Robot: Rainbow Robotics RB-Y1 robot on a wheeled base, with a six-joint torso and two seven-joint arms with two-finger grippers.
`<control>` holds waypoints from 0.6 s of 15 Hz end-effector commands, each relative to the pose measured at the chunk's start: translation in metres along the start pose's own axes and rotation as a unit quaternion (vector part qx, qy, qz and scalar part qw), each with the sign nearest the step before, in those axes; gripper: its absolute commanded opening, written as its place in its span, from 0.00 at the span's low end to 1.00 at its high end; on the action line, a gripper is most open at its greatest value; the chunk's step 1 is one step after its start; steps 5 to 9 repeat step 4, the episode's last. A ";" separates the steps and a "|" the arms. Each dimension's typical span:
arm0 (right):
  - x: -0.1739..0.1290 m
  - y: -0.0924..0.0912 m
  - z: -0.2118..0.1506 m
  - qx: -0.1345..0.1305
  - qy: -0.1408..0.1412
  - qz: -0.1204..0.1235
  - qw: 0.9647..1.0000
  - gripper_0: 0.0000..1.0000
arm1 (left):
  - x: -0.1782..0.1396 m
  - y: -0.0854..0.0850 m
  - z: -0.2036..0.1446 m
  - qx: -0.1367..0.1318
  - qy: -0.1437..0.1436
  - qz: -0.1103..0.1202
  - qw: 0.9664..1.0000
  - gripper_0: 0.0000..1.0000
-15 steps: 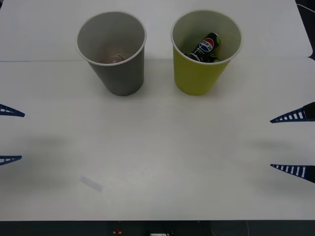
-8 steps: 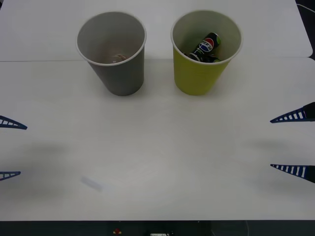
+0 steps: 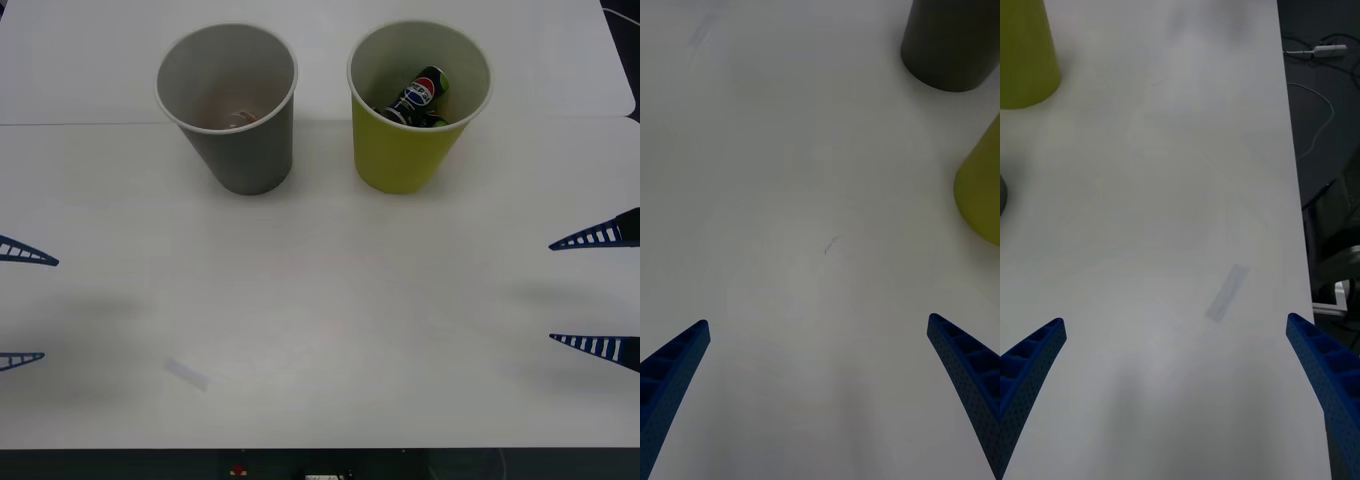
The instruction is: Put the can into the green bin and the plastic bottle into the gray bin
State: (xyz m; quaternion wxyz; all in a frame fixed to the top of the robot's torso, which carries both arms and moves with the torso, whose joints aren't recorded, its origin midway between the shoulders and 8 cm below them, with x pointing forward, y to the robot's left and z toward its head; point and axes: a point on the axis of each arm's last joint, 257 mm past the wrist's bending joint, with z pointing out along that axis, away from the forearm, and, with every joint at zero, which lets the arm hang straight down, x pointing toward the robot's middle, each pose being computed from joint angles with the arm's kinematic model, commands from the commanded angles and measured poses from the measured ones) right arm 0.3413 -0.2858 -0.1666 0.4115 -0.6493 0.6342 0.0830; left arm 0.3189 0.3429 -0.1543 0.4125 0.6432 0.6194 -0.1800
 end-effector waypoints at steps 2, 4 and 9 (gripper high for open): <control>0.000 0.000 0.000 0.000 0.000 0.000 1.000 1.00 | -0.001 0.003 0.000 -0.008 -0.002 0.000 1.000 1.00; 0.000 0.000 0.000 0.000 0.000 0.000 1.000 1.00 | -0.001 0.003 0.000 -0.008 -0.002 0.000 1.000 1.00; 0.000 0.000 0.000 0.000 0.000 0.000 1.000 1.00 | -0.001 0.003 0.000 -0.008 -0.002 0.000 1.000 1.00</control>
